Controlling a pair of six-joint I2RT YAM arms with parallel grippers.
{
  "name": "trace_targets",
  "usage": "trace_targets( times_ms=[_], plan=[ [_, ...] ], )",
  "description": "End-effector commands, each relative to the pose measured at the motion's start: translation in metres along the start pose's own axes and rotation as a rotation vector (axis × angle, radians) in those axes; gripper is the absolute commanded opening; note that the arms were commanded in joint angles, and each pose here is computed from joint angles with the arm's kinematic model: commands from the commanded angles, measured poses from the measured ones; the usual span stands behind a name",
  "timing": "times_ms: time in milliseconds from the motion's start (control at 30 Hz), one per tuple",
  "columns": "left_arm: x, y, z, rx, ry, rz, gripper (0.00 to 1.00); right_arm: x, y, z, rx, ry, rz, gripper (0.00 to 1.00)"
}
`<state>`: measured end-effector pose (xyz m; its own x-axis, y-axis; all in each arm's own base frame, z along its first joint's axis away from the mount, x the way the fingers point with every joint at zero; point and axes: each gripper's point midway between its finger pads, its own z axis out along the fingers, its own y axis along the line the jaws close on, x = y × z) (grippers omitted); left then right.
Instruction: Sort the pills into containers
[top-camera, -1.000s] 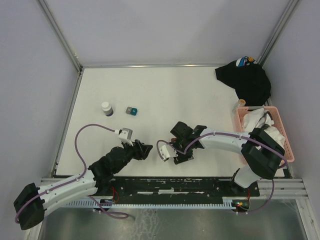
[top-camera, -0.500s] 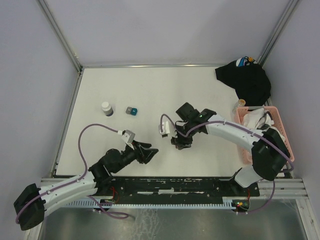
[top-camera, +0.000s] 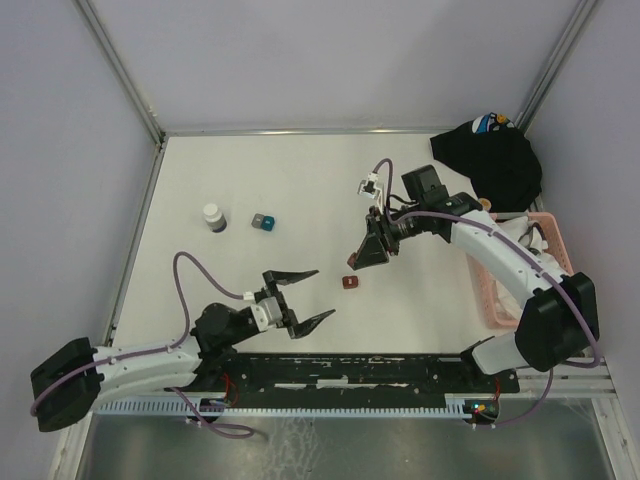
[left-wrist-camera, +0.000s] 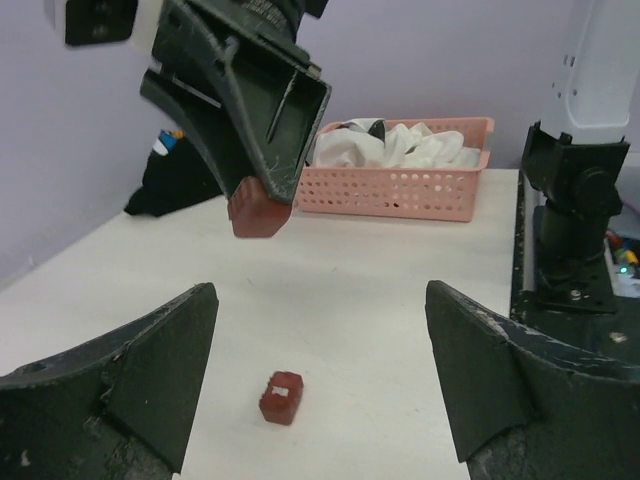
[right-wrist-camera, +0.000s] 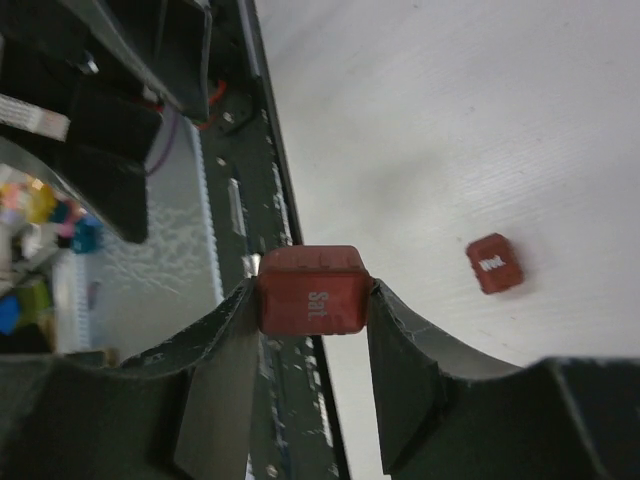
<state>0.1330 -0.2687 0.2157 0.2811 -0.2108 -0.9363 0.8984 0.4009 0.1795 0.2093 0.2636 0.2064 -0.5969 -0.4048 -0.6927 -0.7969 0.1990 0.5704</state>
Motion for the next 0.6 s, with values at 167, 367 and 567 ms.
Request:
trace_targets(
  times_ms=[167, 367, 567],
  plan=[
    [-0.039, 0.034, 0.044, -0.179, -0.103, 0.336, 0.93, -0.021, 0.028, 0.003, -0.163, -0.096, 0.124, 0.17],
    [-0.03, 0.04, 0.063, -0.253, -0.079, 0.232, 0.88, -0.019, 0.022, 0.004, -0.145, -0.094, 0.141, 0.18],
    [-0.019, 0.041, 0.073, -0.283, -0.041, 0.191, 0.75, -0.016, 0.02, 0.006, -0.147, -0.089, 0.159, 0.19]
  ],
)
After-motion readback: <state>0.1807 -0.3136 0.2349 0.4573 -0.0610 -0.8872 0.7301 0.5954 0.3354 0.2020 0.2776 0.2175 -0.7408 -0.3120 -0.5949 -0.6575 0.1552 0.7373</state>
